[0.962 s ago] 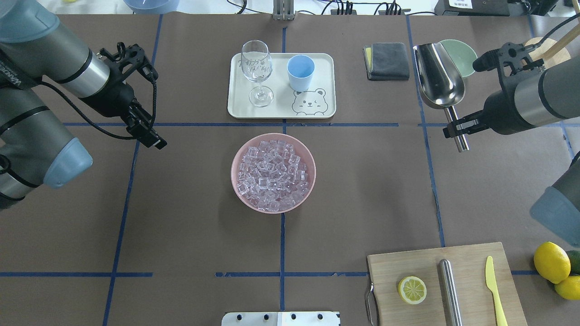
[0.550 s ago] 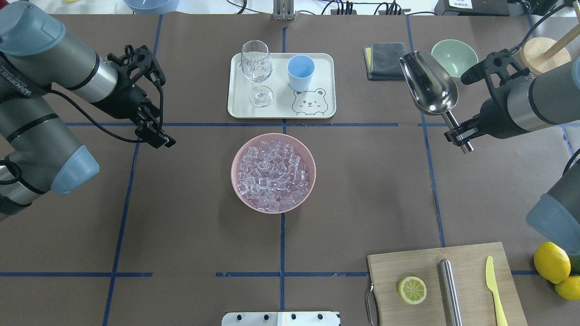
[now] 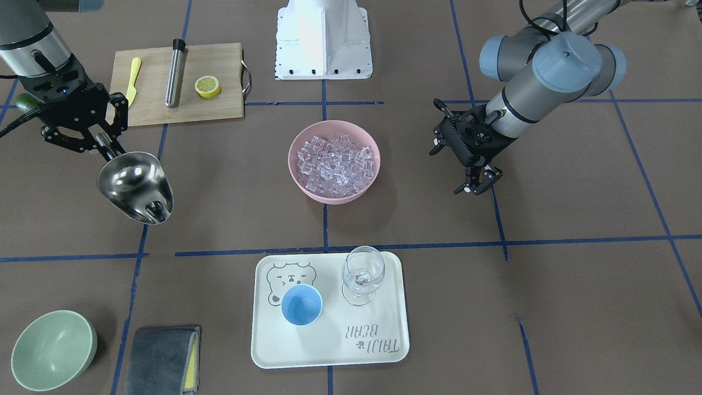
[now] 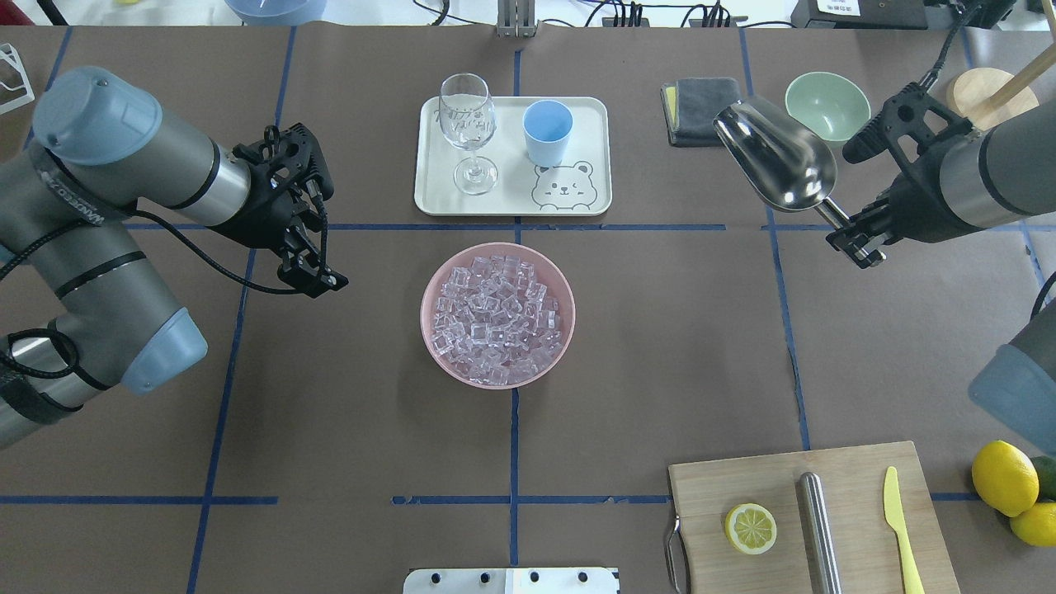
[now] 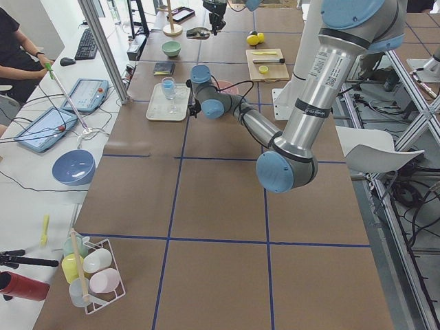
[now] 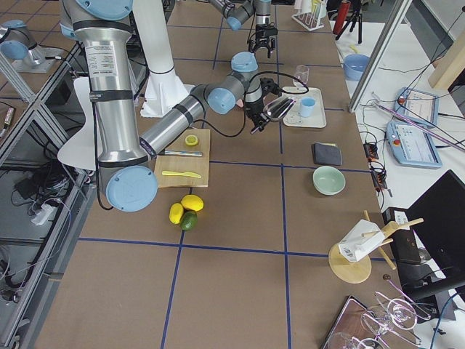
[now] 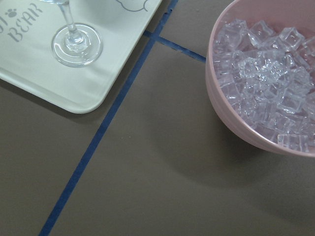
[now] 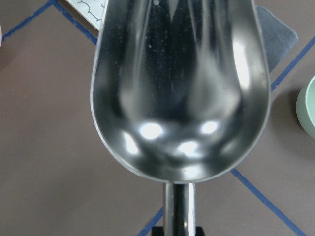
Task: Put ice in cup with scoop
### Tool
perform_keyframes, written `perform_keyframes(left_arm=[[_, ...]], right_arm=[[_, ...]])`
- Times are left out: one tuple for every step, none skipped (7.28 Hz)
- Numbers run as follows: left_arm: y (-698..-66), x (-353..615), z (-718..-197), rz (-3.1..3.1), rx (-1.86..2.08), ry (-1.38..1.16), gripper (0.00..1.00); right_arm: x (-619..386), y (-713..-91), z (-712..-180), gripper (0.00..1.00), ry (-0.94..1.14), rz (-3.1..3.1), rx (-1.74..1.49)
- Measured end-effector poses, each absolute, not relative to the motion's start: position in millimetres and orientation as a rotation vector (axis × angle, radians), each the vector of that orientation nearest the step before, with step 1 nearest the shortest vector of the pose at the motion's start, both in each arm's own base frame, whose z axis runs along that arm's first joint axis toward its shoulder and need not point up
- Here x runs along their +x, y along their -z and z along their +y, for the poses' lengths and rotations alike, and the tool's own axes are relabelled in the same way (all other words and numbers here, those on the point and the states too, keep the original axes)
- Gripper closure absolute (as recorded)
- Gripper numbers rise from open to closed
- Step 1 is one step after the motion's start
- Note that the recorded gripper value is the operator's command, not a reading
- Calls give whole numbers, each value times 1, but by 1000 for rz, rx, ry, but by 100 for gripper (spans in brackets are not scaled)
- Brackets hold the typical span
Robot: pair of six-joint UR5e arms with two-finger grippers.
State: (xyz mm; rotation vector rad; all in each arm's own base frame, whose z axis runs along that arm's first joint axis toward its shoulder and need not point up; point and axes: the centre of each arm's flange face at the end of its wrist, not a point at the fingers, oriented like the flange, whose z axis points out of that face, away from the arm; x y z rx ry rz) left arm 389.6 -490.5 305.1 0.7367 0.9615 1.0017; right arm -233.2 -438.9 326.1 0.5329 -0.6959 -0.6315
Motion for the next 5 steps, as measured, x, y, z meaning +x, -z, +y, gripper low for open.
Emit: perform_keyframes(left_arm=[[-313, 398, -490, 966, 809, -1014, 0], [-328, 407, -489, 989, 889, -1032, 0], [-341, 416, -482, 1024, 955, -1057, 0], [-347, 427, -472, 1056, 987, -1081, 0], [-350, 441, -459, 1083, 988, -1104, 0]], right_arm=[[-236, -319, -441, 100, 677, -662, 516], [-242, -306, -442, 100, 732, -606, 485], [-255, -286, -439, 100, 789, -535, 444], [-273, -263, -435, 100, 851, -452, 405], [-290, -242, -428, 100, 905, -380, 376]])
